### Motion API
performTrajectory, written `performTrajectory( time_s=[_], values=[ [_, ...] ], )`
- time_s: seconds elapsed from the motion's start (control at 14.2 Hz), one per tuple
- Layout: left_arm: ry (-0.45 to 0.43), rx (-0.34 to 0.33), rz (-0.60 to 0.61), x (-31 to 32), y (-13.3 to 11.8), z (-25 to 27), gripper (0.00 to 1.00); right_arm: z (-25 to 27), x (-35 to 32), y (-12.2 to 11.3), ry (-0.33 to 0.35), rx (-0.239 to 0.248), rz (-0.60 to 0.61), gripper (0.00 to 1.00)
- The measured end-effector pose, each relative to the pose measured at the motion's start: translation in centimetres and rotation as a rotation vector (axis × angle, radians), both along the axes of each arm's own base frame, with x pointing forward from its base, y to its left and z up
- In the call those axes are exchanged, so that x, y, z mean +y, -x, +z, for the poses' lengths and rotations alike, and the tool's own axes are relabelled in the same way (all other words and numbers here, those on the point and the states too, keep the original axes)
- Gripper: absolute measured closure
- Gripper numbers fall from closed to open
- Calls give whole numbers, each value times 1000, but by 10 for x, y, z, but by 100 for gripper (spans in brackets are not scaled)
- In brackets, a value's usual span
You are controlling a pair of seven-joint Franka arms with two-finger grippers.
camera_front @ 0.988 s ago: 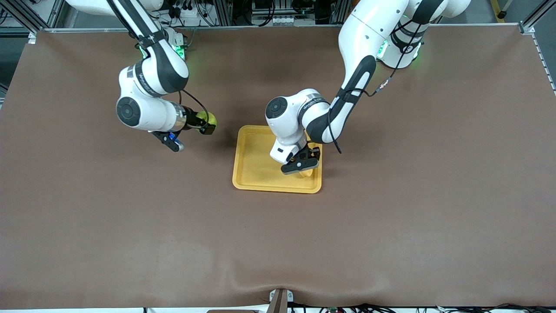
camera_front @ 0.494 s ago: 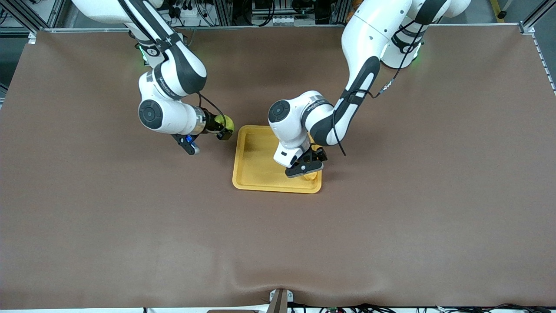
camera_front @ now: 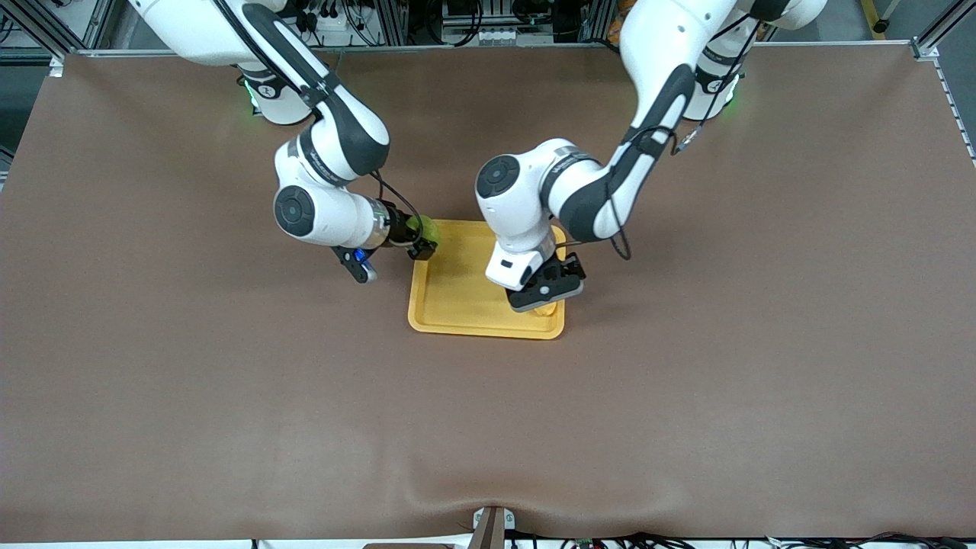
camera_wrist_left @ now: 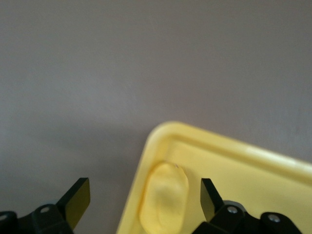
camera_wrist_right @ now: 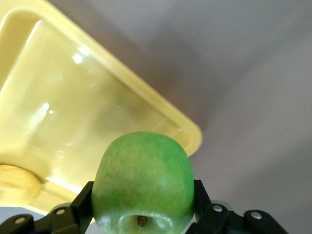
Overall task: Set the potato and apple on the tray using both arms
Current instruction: 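Move the apple over the tray with the right gripper while the left withdraws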
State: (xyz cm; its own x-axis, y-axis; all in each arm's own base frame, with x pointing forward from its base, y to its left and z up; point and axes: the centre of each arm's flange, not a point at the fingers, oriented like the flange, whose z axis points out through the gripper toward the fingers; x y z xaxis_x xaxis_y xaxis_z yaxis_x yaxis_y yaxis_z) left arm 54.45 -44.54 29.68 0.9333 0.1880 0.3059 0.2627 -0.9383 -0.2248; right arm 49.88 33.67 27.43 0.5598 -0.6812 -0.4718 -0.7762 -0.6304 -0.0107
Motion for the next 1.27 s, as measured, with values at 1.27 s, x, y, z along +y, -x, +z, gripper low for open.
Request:
performTrajectory(
  time_s=[1.27],
  values=[
    [121,176,-71,267,-104,159,0,-76,40,-7,27,-122,106,18]
  ],
)
